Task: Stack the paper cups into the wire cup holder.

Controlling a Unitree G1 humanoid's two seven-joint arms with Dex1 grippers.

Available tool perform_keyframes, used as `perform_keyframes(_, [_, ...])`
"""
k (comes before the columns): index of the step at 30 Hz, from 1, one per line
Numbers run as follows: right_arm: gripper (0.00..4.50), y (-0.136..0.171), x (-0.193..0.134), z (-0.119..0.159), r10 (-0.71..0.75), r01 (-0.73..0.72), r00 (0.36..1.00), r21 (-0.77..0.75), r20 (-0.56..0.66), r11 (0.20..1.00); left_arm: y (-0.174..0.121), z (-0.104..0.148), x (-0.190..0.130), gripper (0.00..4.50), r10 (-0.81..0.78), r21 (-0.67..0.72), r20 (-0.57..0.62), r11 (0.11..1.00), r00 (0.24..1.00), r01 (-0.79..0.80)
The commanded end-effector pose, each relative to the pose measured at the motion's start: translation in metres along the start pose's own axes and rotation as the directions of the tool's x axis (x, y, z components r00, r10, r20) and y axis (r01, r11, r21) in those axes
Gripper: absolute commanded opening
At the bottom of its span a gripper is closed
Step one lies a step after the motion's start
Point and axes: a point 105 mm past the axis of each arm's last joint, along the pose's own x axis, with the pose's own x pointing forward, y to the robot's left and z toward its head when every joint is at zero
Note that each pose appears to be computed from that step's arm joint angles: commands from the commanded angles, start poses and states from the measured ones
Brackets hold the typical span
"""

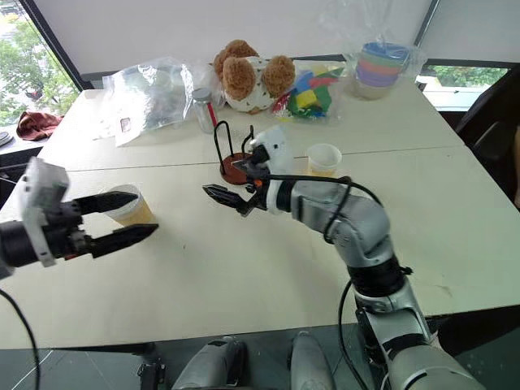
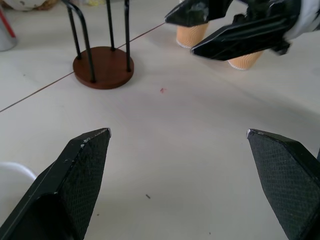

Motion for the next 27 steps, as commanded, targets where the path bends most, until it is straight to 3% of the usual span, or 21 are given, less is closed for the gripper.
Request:
perform_keyframes(1, [4.43, -0.021, 0.008, 0.017, -0.117, 0.12, 0.992, -0.071, 0.048, 0.99, 0.008, 0.01, -0.022, 4.5, 0.053, 0.017, 0.016, 0.998, 0.998, -0.053])
perform_keyframes(6, [4.43, -0.035, 0.02, 0.011, -0.17, 0.171, 0.985, -0.1, 0.015, 0.98, 0.005, -0.003, -0.031, 4.5, 0.073, 0.033, -0.052, 0.997, 0.996, -0.071])
perform_keyframes(14, [4.43, -0.056, 0.054, 0.008, -0.219, 0.219, 0.976, -0.037, 0.016, 0.975, 0.0, -0.012, -0.025, 4.5, 0.061, -0.001, -0.014, 0.998, 0.998, -0.061])
perform_keyframes(17, [3.62, -0.061, 0.063, 0.008, -0.226, 0.226, 0.974, -0.021, 0.026, 0.974, -0.002, -0.018, -0.022, 4.5, 0.037, -0.022, -0.023, 0.999, 0.999, -0.038])
perform_keyframes(23, [0.39, -0.063, 0.07, 0.01, -0.22, 0.222, 0.975, -0.036, 0.043, 0.974, -0.004, -0.022, -0.016, 4.5, 0.028, -0.021, -0.031, 0.999, 0.999, -0.029])
perform_keyframes(24, [0.03, -0.063, 0.07, 0.01, -0.22, 0.222, 0.974, -0.039, 0.045, 0.974, -0.004, -0.022, -0.014, 4.5, 0.025, -0.019, -0.028, 0.999, 0.999, -0.025])
perform_keyframes(27, [0.03, -0.06, 0.068, 0.016, -0.182, 0.188, 0.981, -0.097, 0.074, 0.977, -0.006, -0.019, -0.011, 4.5, 0.011, -0.013, -0.019, 1.0, 1.0, -0.011])
